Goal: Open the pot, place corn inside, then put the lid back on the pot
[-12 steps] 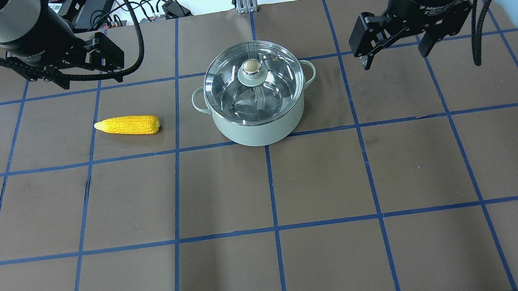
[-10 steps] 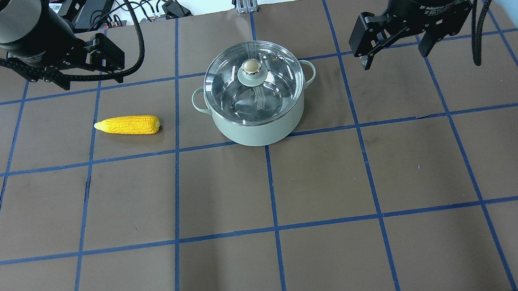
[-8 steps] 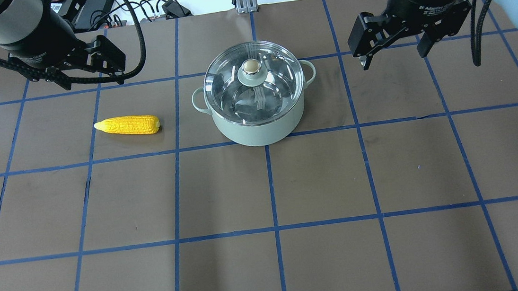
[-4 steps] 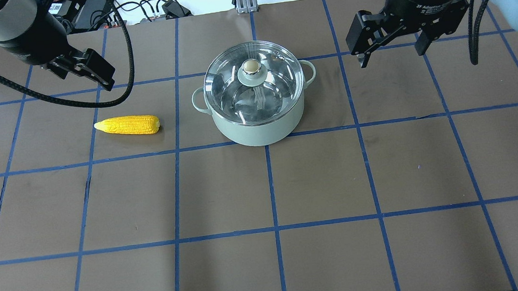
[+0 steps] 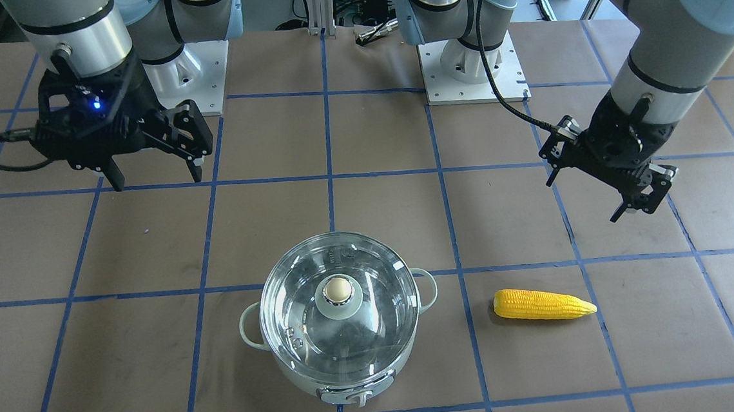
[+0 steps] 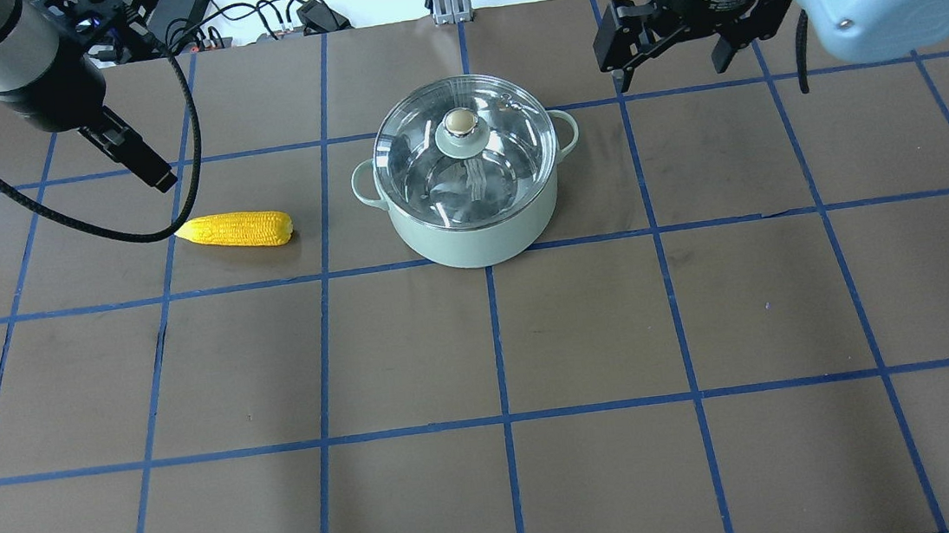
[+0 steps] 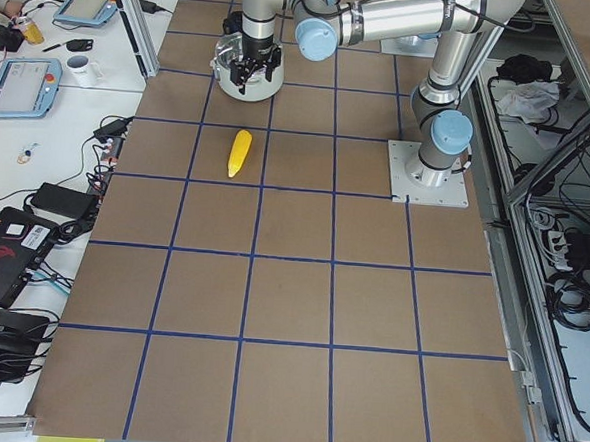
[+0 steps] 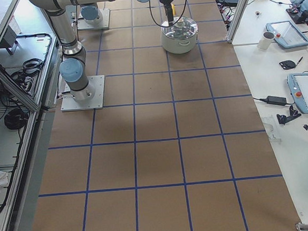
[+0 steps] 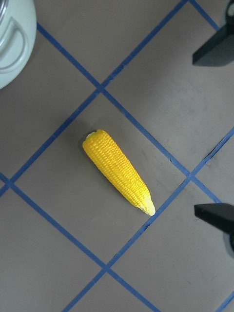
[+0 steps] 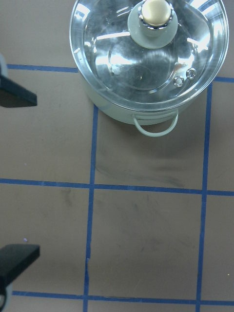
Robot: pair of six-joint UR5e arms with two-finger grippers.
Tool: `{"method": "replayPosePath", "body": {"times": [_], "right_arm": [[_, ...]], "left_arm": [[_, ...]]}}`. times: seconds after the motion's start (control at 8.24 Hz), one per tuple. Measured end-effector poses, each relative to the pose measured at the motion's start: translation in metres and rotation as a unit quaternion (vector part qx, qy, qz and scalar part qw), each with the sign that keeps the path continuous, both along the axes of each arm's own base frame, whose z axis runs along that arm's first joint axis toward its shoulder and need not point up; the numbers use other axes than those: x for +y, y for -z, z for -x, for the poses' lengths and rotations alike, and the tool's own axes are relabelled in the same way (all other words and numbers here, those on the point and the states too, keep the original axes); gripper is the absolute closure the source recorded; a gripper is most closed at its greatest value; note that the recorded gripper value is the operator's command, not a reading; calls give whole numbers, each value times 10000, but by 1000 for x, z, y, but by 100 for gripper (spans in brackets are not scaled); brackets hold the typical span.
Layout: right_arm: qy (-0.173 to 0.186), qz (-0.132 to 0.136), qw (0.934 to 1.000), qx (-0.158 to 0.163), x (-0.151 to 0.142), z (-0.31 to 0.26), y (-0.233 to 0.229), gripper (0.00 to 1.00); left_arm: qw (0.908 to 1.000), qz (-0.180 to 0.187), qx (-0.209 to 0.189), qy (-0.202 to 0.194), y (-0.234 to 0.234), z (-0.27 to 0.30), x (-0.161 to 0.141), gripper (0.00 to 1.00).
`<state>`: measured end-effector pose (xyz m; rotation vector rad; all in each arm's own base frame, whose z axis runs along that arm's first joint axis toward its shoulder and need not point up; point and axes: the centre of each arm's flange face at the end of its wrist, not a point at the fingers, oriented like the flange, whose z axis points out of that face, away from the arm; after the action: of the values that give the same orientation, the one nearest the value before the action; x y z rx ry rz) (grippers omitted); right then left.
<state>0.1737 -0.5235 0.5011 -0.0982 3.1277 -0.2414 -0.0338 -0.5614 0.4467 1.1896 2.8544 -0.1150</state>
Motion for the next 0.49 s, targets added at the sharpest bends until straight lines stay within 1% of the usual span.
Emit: {"method": "replayPosePath", "body": {"times": [0.12,0.24,0.49], "right_arm": [[67,63,10000,-34,-21,-11,8,0],[162,132,9997,-85,-43,-27,15,0],[373,357,9984,-239,-75,-73,40,1]], "left_arm": [[9991,-201,-7,371,22,-6,-11,0],[9960,-422,11,783,47,-11,-22,0],[9894,-738,100,1245,90,-28,-39,0]]}}
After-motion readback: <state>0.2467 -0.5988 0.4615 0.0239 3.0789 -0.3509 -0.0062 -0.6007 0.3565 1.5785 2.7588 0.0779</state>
